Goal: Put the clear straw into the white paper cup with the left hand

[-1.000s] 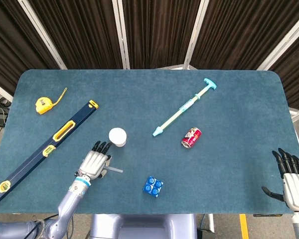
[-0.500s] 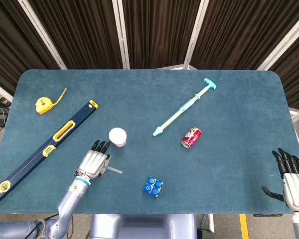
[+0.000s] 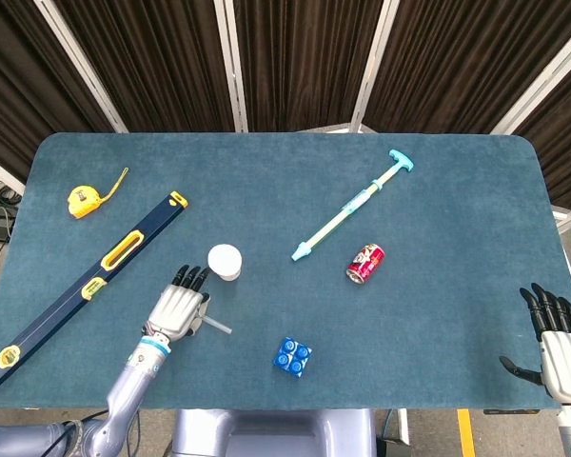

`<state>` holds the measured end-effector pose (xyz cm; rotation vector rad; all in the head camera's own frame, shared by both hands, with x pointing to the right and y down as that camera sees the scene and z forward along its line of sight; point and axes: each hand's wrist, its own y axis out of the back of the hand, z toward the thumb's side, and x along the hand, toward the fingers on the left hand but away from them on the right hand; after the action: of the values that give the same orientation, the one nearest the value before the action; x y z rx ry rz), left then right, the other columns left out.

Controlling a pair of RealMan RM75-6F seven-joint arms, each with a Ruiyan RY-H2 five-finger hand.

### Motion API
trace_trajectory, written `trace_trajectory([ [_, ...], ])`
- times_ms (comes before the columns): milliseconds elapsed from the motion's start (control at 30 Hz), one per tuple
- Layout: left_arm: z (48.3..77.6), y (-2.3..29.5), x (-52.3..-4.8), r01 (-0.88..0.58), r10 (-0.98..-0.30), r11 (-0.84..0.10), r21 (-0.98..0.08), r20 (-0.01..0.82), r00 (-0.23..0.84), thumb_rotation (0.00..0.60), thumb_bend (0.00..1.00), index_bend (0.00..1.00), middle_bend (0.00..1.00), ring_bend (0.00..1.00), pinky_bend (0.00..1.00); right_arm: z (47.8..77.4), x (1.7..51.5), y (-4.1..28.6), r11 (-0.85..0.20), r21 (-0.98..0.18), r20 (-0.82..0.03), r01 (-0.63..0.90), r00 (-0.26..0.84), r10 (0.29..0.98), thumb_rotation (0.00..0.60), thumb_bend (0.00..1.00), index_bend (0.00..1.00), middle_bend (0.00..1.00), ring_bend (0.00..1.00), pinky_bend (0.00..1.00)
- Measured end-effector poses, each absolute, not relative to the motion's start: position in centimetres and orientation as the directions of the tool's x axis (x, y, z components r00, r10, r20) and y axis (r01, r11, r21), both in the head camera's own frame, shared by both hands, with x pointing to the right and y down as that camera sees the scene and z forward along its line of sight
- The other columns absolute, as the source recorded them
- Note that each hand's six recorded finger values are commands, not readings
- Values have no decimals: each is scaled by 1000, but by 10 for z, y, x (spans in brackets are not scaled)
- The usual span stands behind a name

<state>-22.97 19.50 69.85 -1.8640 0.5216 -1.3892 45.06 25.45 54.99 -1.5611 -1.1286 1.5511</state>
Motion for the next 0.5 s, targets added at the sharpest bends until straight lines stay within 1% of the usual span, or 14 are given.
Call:
trace_trajectory([
  [167,676,179,-234,44,-732,-617,-785,594,333,600,372,590,0,0,0,550,450,255,-412,-903,-423,124,-74,903,600,87,0,0,0,0],
  [267,659,167,-234,-22,-753,-608,-794,568,331,600,371,590,0,0,0,550,450,255,-412,-903,-422,122,-75,904,600,87,0,0,0,0],
  [400,640,147,-233,-174,-790,-598,-783,538,295,600,372,590,0,0,0,550,450,255,-411,-904,-421,121,-76,904,600,86,0,0,0,0],
  [500,636,136,-232,-283,-798,-601,-747,544,259,600,372,590,0,0,0,550,450,255,-411,-903,-421,122,-76,904,600,88,0,0,0,0],
])
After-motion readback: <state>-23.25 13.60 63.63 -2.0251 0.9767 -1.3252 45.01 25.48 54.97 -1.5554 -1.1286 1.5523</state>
